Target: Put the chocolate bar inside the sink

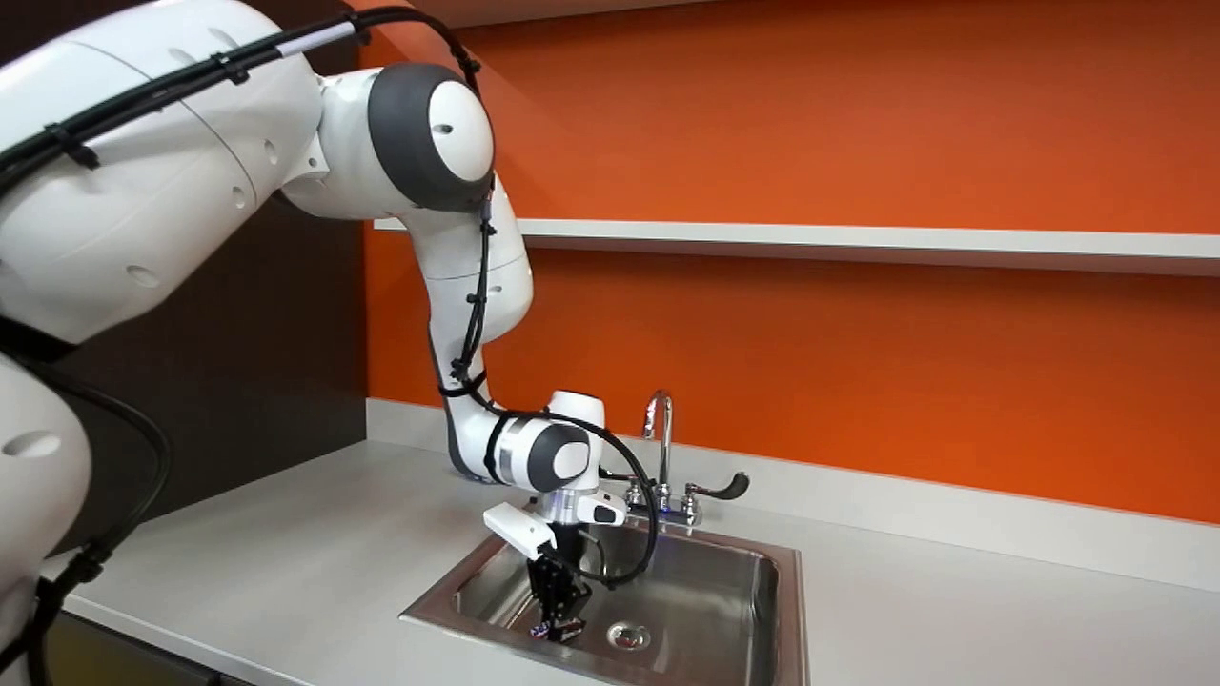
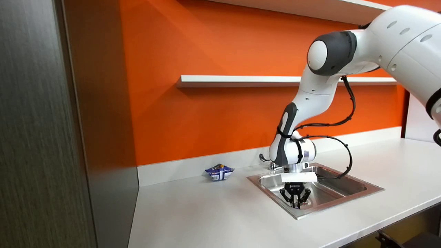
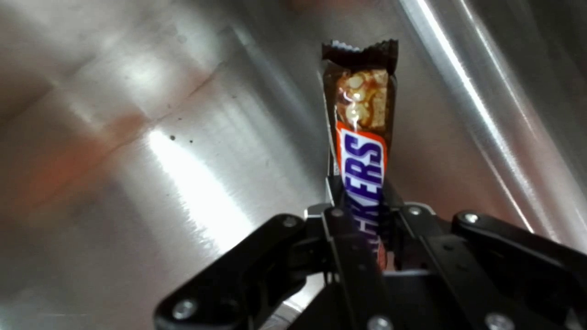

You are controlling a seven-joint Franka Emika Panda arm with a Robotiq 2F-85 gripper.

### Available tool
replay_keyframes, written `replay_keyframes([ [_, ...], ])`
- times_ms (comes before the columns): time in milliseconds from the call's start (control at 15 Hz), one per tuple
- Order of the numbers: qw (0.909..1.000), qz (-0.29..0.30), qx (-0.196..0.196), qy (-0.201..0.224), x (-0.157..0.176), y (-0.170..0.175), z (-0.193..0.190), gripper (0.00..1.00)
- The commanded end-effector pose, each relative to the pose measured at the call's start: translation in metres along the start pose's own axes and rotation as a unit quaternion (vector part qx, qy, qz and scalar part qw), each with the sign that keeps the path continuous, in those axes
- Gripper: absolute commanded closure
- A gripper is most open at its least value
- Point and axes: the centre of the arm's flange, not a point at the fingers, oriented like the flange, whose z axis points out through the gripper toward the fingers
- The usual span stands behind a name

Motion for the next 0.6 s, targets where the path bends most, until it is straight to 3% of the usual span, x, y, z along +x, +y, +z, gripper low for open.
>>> replay_keyframes([
  [0,0.9999,-0.005,0.013,0.004,-0.005,0.002,-0.002,0.95],
  [67,0.9999,-0.005,0.013,0.005,-0.005,0.002,-0.003,0.95],
  [133,0.9999,-0.006,0.013,0.005,-0.006,0.002,-0.003,0.56],
  [200,0.9999,-0.006,0.012,0.005,-0.007,0.002,-0.005,0.55],
  [533,0.9997,-0.004,0.013,0.021,-0.010,0.004,-0.026,0.18],
])
